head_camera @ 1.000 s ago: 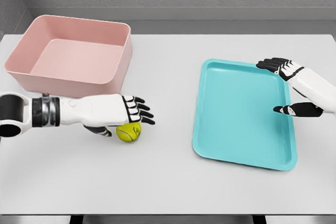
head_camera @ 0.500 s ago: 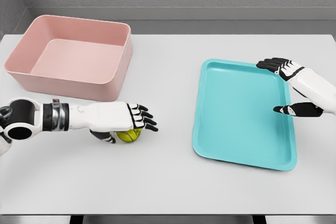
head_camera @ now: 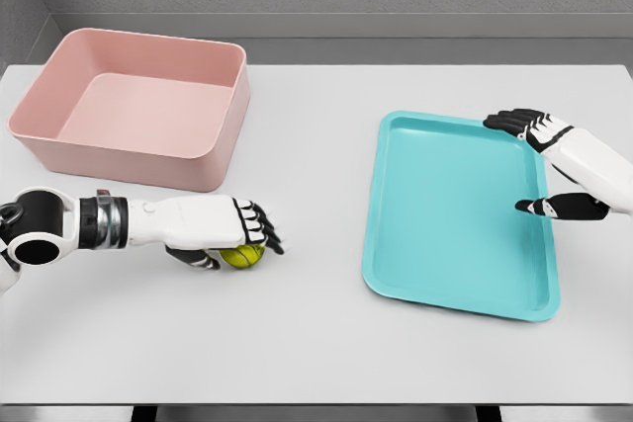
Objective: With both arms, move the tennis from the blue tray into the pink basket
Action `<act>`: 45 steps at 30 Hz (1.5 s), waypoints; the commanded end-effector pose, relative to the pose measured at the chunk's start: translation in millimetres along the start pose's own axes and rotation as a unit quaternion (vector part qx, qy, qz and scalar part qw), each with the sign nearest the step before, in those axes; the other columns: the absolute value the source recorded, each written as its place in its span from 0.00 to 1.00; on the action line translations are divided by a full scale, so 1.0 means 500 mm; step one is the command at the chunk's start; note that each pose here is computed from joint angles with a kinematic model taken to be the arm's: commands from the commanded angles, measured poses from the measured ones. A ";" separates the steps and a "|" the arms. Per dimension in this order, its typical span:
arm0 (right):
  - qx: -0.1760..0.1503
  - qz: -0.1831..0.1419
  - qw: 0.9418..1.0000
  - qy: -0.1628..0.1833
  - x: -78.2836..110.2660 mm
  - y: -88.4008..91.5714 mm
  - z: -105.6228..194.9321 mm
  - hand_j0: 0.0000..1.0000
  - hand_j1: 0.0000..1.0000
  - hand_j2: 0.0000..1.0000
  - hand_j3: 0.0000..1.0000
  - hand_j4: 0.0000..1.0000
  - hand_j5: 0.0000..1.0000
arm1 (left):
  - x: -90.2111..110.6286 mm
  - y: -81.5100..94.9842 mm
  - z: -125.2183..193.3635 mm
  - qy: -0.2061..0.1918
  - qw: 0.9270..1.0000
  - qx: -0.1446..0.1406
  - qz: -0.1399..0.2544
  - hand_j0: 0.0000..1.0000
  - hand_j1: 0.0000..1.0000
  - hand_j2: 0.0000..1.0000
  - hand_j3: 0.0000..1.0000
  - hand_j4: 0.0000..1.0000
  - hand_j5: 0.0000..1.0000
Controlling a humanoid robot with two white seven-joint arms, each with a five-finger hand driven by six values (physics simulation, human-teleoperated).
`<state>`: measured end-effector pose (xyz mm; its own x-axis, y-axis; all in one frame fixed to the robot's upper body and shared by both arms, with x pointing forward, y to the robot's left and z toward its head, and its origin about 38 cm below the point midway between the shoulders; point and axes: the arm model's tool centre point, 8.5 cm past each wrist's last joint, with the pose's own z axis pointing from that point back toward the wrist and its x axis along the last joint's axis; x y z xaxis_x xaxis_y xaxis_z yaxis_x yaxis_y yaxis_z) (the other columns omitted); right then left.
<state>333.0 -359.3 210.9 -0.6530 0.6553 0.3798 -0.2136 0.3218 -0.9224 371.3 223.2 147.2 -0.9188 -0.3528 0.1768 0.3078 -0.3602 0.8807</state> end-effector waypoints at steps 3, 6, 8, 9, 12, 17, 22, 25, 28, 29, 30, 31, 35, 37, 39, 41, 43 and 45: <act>-0.003 -0.002 1.000 -0.002 0.001 -0.003 -0.001 1.00 1.00 1.00 1.00 1.00 1.00 | -0.003 0.000 0.003 0.002 1.000 -0.002 0.004 0.60 0.60 0.60 0.60 0.60 0.60; -0.003 -0.003 1.000 -0.001 0.000 -0.002 0.000 1.00 1.00 1.00 1.00 1.00 1.00 | -0.003 0.000 0.003 0.002 1.000 -0.002 0.005 0.57 0.57 0.57 0.57 0.57 0.57; -0.003 -0.002 1.000 -0.002 0.001 -0.003 -0.001 1.00 1.00 1.00 1.00 1.00 1.00 | -0.004 0.003 0.004 0.002 1.000 -0.002 0.004 0.57 0.57 0.57 0.57 0.57 0.57; -0.003 -0.002 1.000 -0.002 0.001 -0.003 -0.001 1.00 1.00 1.00 1.00 1.00 1.00 | -0.004 0.004 0.004 0.002 1.000 -0.001 0.004 0.57 0.57 0.57 0.57 0.57 0.57; -0.003 -0.003 1.000 -0.001 0.000 -0.002 0.000 1.00 1.00 1.00 1.00 1.00 1.00 | -0.004 0.007 0.004 0.002 1.000 0.000 0.003 0.57 0.57 0.57 0.57 0.57 0.57; -0.003 -0.003 1.000 -0.001 0.000 -0.002 0.000 1.00 1.00 1.00 1.00 1.00 1.00 | -0.006 0.030 0.009 0.002 1.000 0.007 -0.008 0.58 0.58 0.58 0.58 0.58 0.58; -0.003 -0.002 1.000 -0.002 0.001 -0.003 -0.001 1.00 1.00 1.00 1.00 1.00 1.00 | -0.015 0.056 0.020 0.006 1.000 0.018 -0.011 0.58 0.58 0.58 0.58 0.58 0.58; -0.003 -0.003 1.000 -0.002 0.001 -0.003 -0.001 1.00 1.00 1.00 1.00 1.00 1.00 | -0.020 0.074 0.029 0.008 1.000 0.025 -0.014 0.58 0.58 0.58 0.58 0.58 0.58; -0.003 -0.003 1.000 -0.002 0.001 -0.002 0.000 1.00 1.00 1.00 1.00 1.00 1.00 | -0.026 0.096 0.040 0.011 0.999 0.035 -0.015 0.59 0.59 0.59 0.59 0.59 0.59; -0.003 -0.003 1.000 -0.002 0.001 -0.003 -0.001 1.00 1.00 1.00 1.00 1.00 1.00 | -0.027 0.099 0.042 0.011 0.999 0.038 -0.013 0.59 0.59 0.59 0.59 0.59 0.59; -0.003 -0.003 1.000 -0.002 0.001 -0.003 -0.001 1.00 1.00 1.00 1.00 1.00 1.00 | -0.030 0.104 0.052 0.014 0.999 0.040 -0.012 0.59 0.59 0.59 0.59 0.59 0.59; -0.003 -0.003 1.000 -0.002 0.001 -0.002 0.000 1.00 1.00 1.00 1.00 1.00 1.00 | -0.033 0.107 0.058 0.017 0.999 0.042 -0.011 0.59 0.59 0.59 0.59 0.59 0.59; -0.003 -0.003 1.000 -0.002 0.001 -0.002 0.000 1.00 1.00 1.00 1.00 1.00 1.00 | -0.044 0.128 0.076 0.028 0.998 0.050 -0.017 0.59 0.59 0.59 0.59 0.59 0.59; -0.003 -0.003 1.000 -0.002 0.001 -0.002 0.000 1.00 1.00 1.00 1.00 1.00 1.00 | -0.048 0.135 0.086 0.034 0.998 0.054 -0.020 0.59 0.59 0.59 0.59 0.59 0.59; -0.003 -0.003 1.000 -0.002 0.001 -0.003 -0.001 1.00 1.00 1.00 1.00 1.00 1.00 | -0.052 0.145 0.092 0.038 0.997 0.060 -0.023 0.59 0.59 0.59 0.59 0.59 0.59; -0.003 -0.003 1.000 -0.002 0.002 -0.002 0.000 1.00 1.00 1.00 1.00 1.00 1.00 | -0.055 0.155 0.098 0.041 0.997 0.069 -0.022 0.59 0.59 0.59 0.59 0.59 0.59; -0.003 -0.003 1.000 -0.002 0.002 -0.002 0.000 1.00 1.00 1.00 1.00 1.00 1.00 | -0.064 0.165 0.106 0.047 0.996 0.073 -0.022 0.59 0.59 0.59 0.59 0.59 0.59; -0.003 -0.003 1.000 -0.002 0.002 -0.002 0.000 1.00 1.00 1.00 1.00 1.00 1.00 | -0.072 0.167 0.114 0.055 0.995 0.076 -0.021 0.59 0.59 0.59 0.59 0.59 0.59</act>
<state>333.1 -358.7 212.2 -0.6559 0.6535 0.3778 -0.2107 0.3221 -0.9229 413.2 250.4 236.7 -0.9026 -0.4205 0.0926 0.2171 -0.2588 0.9412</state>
